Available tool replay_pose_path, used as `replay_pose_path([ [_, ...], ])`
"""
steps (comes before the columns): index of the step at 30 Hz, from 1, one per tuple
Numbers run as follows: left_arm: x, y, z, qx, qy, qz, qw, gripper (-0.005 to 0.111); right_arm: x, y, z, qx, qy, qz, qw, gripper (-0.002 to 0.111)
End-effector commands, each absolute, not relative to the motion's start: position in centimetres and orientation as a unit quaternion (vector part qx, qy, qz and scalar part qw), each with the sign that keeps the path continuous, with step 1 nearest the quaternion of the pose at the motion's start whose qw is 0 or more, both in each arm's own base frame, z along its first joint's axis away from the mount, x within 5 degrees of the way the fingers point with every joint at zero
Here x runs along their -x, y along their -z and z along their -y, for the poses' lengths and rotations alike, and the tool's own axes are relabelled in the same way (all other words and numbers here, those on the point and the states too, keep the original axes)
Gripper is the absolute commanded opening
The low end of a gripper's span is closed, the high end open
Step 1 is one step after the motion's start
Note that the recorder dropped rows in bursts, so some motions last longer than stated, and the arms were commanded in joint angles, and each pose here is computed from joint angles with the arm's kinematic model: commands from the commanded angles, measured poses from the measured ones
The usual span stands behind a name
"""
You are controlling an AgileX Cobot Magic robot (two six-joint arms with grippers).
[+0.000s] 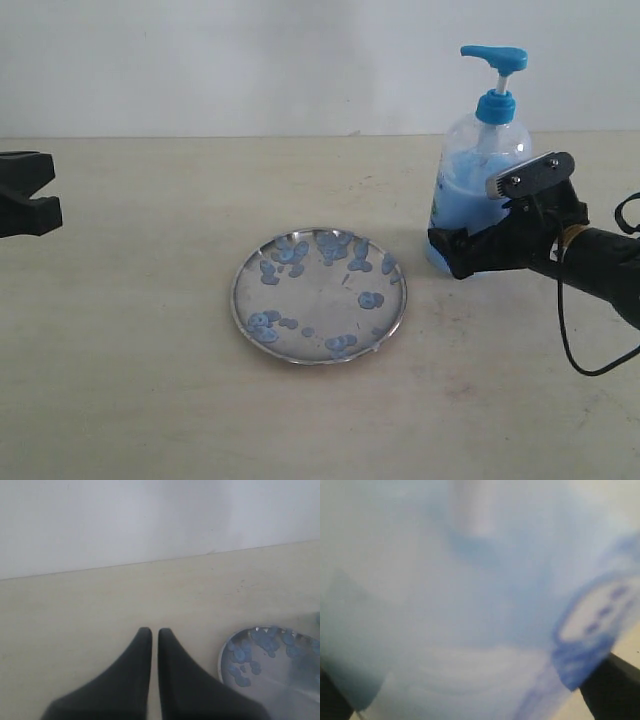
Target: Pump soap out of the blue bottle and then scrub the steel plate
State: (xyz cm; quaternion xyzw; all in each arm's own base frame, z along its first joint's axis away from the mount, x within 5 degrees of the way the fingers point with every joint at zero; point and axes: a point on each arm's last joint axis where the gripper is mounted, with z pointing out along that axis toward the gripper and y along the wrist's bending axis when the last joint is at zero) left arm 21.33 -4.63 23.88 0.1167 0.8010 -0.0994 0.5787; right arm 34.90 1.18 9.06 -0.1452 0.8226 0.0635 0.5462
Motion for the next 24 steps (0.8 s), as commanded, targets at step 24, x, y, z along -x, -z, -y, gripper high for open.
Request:
replay_pose_path([
  [24, -21.6, -23.7, 4.8, -0.117, 0.105, -0.802, 0.576, 0.004, -36.3, -12.2, -1.3, 0.089, -0.118, -0.739, 0.657, 0.076],
])
